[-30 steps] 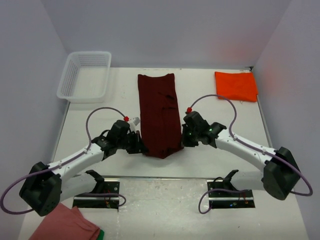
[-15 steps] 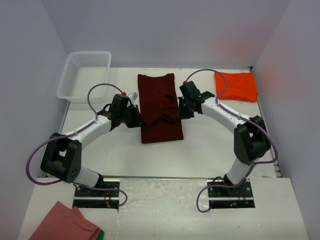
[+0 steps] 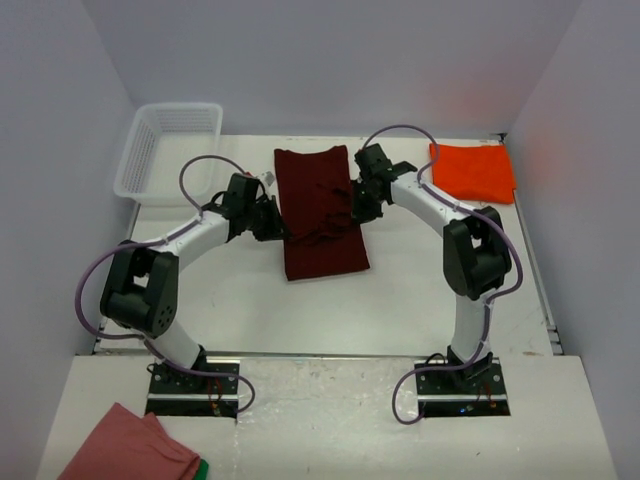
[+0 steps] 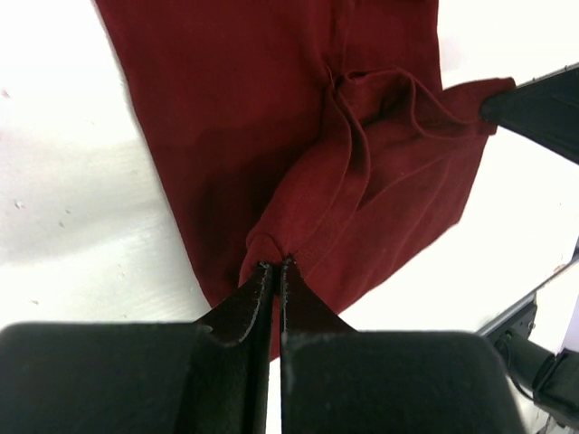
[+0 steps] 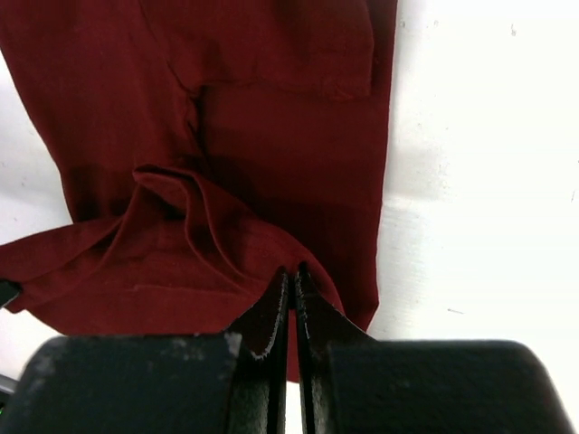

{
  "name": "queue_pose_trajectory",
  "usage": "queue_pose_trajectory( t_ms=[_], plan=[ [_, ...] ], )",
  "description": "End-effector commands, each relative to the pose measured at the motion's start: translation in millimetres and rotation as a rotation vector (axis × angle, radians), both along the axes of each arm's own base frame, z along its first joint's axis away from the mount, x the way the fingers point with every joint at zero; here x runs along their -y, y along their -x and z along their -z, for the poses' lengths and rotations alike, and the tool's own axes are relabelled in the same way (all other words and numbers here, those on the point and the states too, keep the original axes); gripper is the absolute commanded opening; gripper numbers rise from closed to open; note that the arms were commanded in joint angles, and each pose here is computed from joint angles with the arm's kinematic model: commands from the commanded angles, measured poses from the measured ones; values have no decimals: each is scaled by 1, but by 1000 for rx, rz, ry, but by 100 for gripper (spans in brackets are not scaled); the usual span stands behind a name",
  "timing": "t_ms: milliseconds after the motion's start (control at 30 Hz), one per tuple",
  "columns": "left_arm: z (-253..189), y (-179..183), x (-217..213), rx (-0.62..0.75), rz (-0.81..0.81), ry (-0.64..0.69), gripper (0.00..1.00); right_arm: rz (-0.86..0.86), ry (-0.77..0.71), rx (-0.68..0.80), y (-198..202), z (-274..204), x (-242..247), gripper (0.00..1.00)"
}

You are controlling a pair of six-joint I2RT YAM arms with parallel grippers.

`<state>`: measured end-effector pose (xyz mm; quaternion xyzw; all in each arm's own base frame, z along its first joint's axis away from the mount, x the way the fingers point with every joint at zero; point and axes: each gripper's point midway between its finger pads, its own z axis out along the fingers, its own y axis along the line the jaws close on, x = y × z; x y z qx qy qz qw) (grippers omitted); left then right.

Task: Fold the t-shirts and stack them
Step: Fold the folded rectangular tshirt in 1/3 of the way

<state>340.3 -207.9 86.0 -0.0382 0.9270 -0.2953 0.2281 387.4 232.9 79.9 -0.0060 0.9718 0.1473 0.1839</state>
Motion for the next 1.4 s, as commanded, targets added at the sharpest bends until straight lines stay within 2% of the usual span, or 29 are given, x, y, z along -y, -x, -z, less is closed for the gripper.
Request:
queue_pose_trajectory(
  t_ms=[0,200,367,600,967,1000,1067,1100,1133,1167,1200,1300,1367],
  plan=[
    [-15,-26,-3,60,-39,1,0,-19,-14,40,-16,-18,-1,0],
    [-28,-44,0,99,-56,13,0,-15,-10,62,-24,-27,3,0],
    [-21,-59,4,86,-55,9,0,-17,-26,64,-40,-29,3,0],
    [10,-69,0,31,-69,4,0,-33,-16,0,-55,2,4,0],
    [14,-77,-4,34,-78,16,0,-63,-26,-37,-71,18,-1,0],
    [15,-77,-3,30,-78,15,0,-65,-24,-34,-72,17,0,9],
    [13,-79,-2,45,-76,22,0,-66,-5,-8,-74,13,4,20],
    [9,-80,-3,61,-78,25,1,-73,-14,34,-79,2,3,38],
    [6,-80,-3,74,-82,23,6,-75,-10,51,-80,-3,4,44],
    [5,-82,-8,86,-102,4,11,-78,-2,73,-84,-9,5,46],
    [-4,-83,-9,113,-109,-3,21,-73,9,83,-85,-15,9,47],
    [-30,-90,-22,204,-161,-50,36,-64,25,150,-95,-42,14,51],
    [-47,-91,-26,265,-172,-72,39,-49,39,200,-97,-67,21,53]
  ],
)
